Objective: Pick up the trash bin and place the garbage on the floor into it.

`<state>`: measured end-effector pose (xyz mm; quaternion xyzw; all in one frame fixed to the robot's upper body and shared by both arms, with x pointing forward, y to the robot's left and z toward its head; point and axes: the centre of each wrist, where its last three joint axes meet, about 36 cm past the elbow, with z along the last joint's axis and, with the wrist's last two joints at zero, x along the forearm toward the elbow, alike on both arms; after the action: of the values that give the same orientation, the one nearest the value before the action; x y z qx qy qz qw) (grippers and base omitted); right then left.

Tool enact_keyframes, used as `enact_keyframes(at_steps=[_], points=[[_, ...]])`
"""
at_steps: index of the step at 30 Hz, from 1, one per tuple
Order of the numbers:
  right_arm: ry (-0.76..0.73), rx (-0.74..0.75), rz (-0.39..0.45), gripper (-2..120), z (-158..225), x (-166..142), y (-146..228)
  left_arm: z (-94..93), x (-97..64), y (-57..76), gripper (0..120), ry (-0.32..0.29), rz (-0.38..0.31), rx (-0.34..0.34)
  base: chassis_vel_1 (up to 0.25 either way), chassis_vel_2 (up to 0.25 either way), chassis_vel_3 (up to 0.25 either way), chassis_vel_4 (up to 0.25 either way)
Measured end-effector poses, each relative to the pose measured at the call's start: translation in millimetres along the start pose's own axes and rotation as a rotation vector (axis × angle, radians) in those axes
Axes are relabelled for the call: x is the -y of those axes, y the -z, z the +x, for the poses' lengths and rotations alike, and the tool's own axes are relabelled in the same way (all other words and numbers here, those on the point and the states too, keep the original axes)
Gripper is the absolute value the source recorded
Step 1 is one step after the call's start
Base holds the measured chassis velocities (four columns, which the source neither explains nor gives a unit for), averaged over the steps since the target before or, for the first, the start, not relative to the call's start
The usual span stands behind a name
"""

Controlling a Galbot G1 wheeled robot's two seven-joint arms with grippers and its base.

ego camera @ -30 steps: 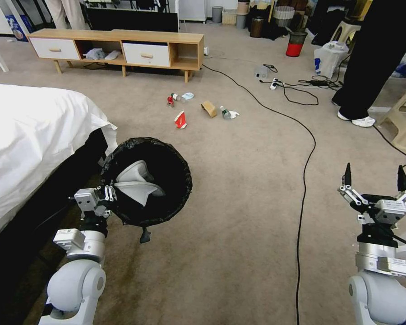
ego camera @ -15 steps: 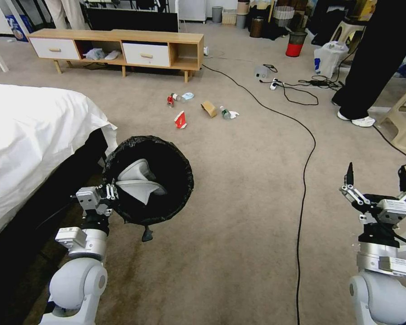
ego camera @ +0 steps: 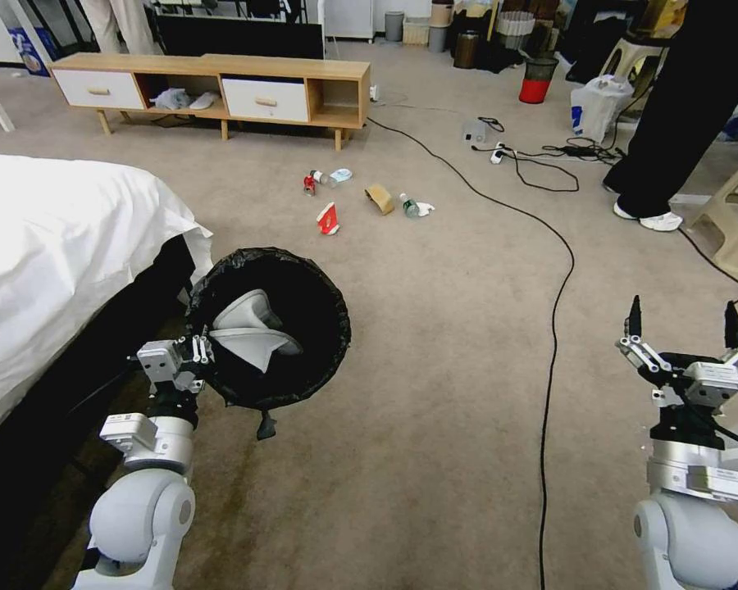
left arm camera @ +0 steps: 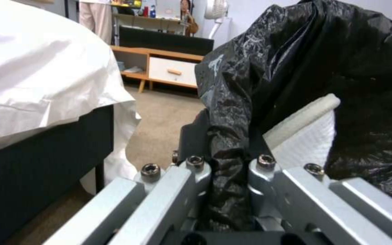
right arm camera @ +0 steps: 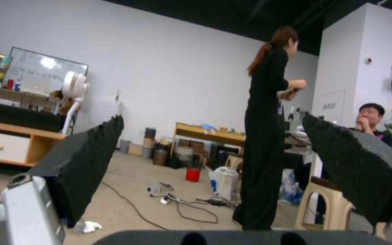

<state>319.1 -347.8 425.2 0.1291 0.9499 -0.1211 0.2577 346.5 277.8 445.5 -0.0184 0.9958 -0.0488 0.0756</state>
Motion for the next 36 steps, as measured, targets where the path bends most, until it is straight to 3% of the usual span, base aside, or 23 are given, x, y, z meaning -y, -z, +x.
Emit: enact_keyframes(at_steps=[36], points=[[0.001,-0.001,-0.001,100,-0.5,-0.2,-3.8,-2.4,0.2,-1.7,4,0.002,0.008,0.0,0.0,0.0,0.0,0.0]])
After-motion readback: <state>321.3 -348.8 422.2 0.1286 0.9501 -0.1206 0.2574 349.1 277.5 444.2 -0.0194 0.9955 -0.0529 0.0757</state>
